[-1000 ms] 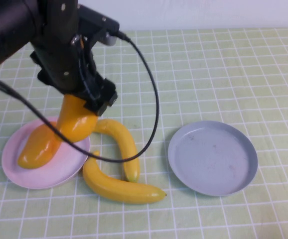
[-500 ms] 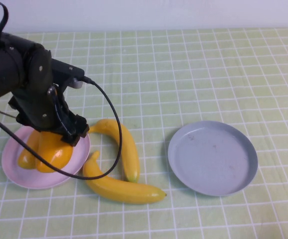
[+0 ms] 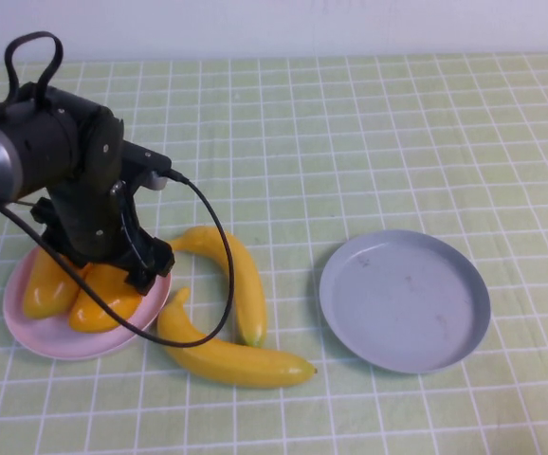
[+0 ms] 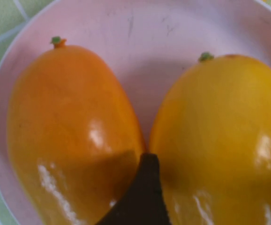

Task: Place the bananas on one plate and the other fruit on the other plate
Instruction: Put one type of fruit in the left plate, then put another type of fruit in the right plate

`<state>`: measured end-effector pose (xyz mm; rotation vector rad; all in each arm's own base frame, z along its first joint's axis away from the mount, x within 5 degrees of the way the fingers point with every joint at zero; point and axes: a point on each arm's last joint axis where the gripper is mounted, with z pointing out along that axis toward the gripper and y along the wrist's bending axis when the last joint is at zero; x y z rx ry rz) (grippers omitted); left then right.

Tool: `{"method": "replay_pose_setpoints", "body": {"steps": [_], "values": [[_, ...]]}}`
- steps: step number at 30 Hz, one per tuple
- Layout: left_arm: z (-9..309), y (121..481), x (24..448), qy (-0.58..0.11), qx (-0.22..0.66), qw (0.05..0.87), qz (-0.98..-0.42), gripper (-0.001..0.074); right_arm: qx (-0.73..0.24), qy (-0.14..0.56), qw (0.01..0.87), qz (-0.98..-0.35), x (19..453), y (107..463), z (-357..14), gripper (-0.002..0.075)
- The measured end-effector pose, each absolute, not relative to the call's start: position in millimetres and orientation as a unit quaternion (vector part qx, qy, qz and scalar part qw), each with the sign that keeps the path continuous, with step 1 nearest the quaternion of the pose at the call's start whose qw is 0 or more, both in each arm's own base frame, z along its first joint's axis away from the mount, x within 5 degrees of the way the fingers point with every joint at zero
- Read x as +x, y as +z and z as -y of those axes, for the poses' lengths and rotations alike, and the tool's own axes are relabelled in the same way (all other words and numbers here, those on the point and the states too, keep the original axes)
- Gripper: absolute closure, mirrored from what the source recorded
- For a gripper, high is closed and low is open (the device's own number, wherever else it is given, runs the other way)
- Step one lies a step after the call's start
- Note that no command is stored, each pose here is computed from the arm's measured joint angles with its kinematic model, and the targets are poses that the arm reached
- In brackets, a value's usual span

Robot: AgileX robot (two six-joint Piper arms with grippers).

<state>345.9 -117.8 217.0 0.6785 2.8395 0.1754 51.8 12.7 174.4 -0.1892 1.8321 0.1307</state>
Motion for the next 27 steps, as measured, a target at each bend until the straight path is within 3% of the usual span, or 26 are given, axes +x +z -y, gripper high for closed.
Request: {"method": "replay_pose_setpoints", "body": {"steps": [5,8,10,13,15,19,27], "values": [[119,236,350,0.061,0.218,0.100,-0.969,0.0100,-0.082,0.056,0.603,-0.791,52,174,-13,0.0741],[121,251,352,0.055,0.204,0.098,-0.972,0.0170,-0.082,0.056,0.603,-0.791,52,174,-13,0.0741],[122,263,351,0.047,0.198,0.103,-0.974,0.0302,-0.082,0.056,0.603,-0.791,52,174,-13,0.0742],[121,279,345,0.035,0.196,0.118,-0.973,0.0558,-0.082,0.056,0.603,-0.791,52,174,-13,0.0742],[118,297,337,0.031,0.200,0.140,-0.969,0.0659,-0.082,0.056,0.603,-0.791,52,174,-13,0.0741],[109,341,312,0.018,0.196,0.217,-0.956,0.0717,-0.082,0.056,0.603,-0.791,52,174,-13,0.0741],[76,399,221,-0.020,0.173,0.368,-0.913,0.0732,-0.082,0.056,0.603,-0.791,52,174,-13,0.0741]]}}
